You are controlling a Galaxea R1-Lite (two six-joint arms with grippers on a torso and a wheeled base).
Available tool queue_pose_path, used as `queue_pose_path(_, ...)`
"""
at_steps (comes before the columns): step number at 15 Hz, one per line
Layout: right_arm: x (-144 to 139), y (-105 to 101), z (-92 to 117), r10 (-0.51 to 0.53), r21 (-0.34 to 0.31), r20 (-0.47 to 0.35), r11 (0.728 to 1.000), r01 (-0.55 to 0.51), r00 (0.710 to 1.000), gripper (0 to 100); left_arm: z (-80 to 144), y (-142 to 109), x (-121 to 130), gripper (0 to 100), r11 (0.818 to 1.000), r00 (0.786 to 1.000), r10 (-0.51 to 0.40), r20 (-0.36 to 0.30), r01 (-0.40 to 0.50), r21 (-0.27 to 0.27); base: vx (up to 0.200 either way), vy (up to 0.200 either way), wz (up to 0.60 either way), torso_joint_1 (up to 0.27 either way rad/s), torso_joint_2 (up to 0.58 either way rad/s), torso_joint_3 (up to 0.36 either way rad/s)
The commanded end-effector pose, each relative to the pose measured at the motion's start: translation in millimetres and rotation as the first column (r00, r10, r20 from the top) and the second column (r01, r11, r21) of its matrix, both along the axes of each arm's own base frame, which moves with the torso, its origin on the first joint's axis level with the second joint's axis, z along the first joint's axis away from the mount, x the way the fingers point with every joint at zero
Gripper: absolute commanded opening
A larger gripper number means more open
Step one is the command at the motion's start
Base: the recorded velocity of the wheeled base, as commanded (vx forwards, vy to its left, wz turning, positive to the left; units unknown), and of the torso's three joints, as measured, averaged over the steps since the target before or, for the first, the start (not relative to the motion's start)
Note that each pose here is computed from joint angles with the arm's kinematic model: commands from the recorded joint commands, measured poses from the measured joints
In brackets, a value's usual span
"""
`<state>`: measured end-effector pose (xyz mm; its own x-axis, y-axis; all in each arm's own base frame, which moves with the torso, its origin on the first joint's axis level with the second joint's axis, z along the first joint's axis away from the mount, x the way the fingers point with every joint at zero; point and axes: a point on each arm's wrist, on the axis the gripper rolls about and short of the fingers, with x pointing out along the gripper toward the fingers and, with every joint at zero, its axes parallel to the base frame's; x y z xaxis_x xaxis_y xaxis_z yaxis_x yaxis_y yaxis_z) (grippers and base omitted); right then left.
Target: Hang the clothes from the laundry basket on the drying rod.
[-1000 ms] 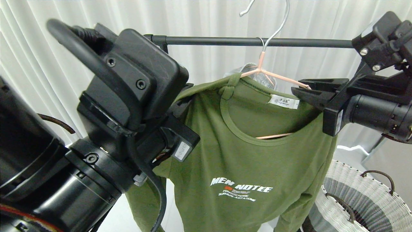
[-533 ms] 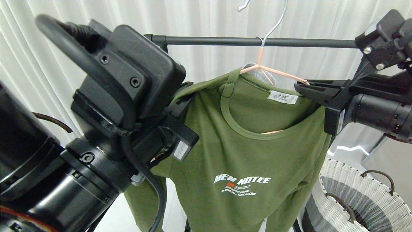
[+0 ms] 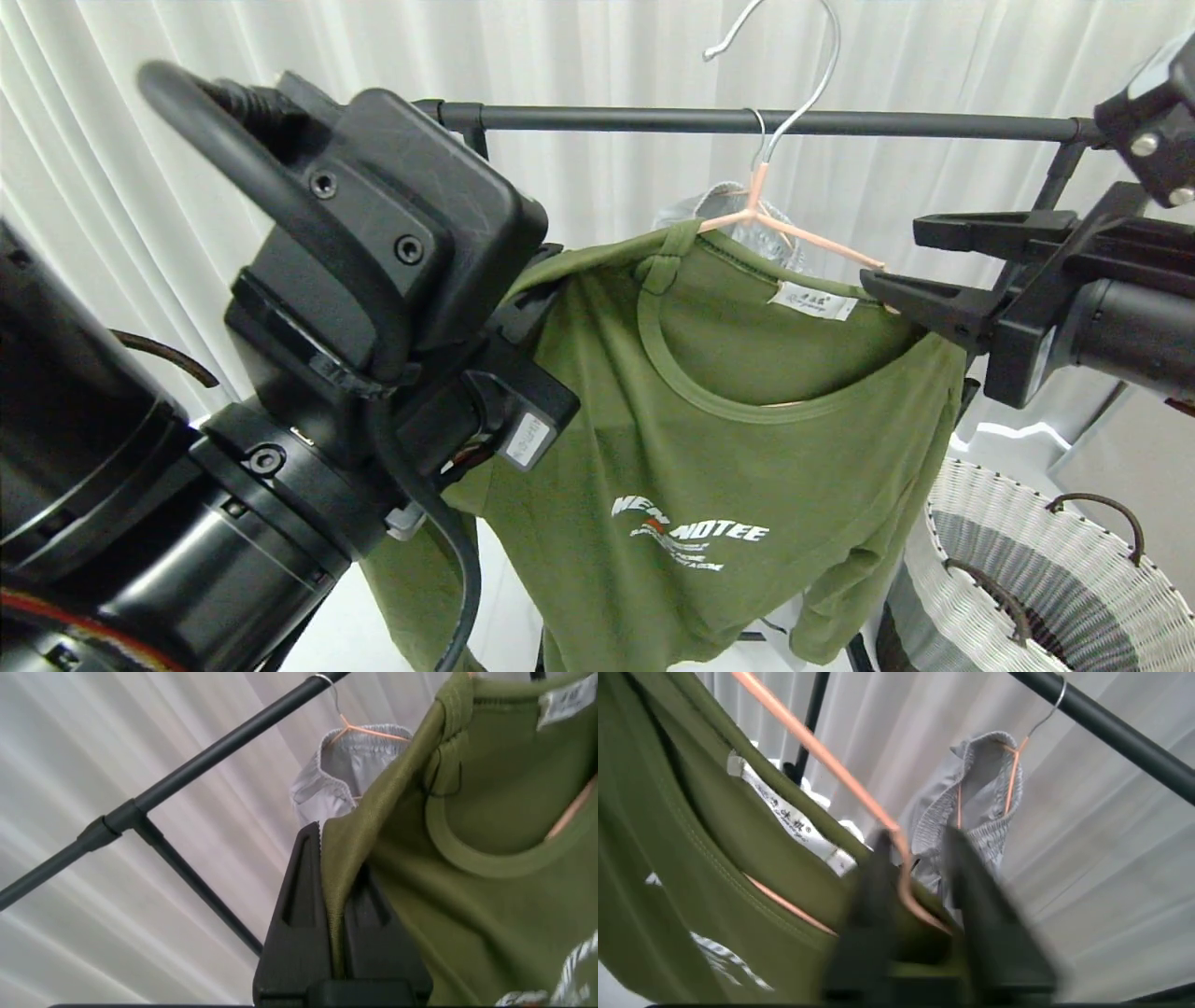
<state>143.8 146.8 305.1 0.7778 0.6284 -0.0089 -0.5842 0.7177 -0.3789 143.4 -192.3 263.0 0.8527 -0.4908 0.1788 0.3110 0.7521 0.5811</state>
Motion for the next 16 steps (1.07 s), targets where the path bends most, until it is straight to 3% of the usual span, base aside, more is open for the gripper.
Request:
queue_pose_path(1, -9, -9, 4, 0.004, 0.017, 0.017, 1.000, -0.005, 1.000, 100, -2, 0, 0, 0, 1.000, 1.000, 0.001, -0.003, -0.001, 0.002, 0.000, 0.000, 0.00, 0.000, 0.00, 0.000)
queue_pose_path(5, -34, -30, 9, 0.079, 0.008, -0.043, 0.997, -0.079, 0.996, 100, -7, 2, -2, 0, 1.000, 1.000, -0.008, -0.011, 0.008, 0.007, 0.000, 0.000, 0.00, 0.000, 0.00, 0.000)
queue_pose_path(8, -45, -39, 31, 0.227, 0.051, -0.173, 0.974, -0.221, 0.958, 100, -10, 1, -3, 0, 0.996, 0.996, -0.087, 0.036, 0.087, -0.013, 0.000, 0.000, 0.00, 0.000, 0.00, 0.000)
queue_pose_path(10, -30, -39, 37, 0.250, 0.055, -0.221, 0.968, -0.244, 0.942, 100, -13, 2, -4, 0, 0.994, 0.994, -0.106, 0.035, 0.107, -0.005, 0.000, 0.000, 0.00, 0.000, 0.00, 0.000)
queue_pose_path(14, 0, -15, 24, 0.334, 0.028, -0.307, 0.939, -0.343, 0.891, 100, -15, 0, -5, 0, 0.986, 0.985, -0.166, 0.041, 0.166, 0.008, 0.000, 0.000, 0.00, 0.000, 0.00, 0.000)
queue_pose_path(16, 13, -4, 21, 0.339, 0.007, -0.323, 0.934, -0.356, 0.883, 100, -16, 2, -6, 0, 0.985, 0.984, -0.173, 0.046, 0.172, 0.022, 0.000, 0.000, 0.00, 0.000, 0.00, 0.000)
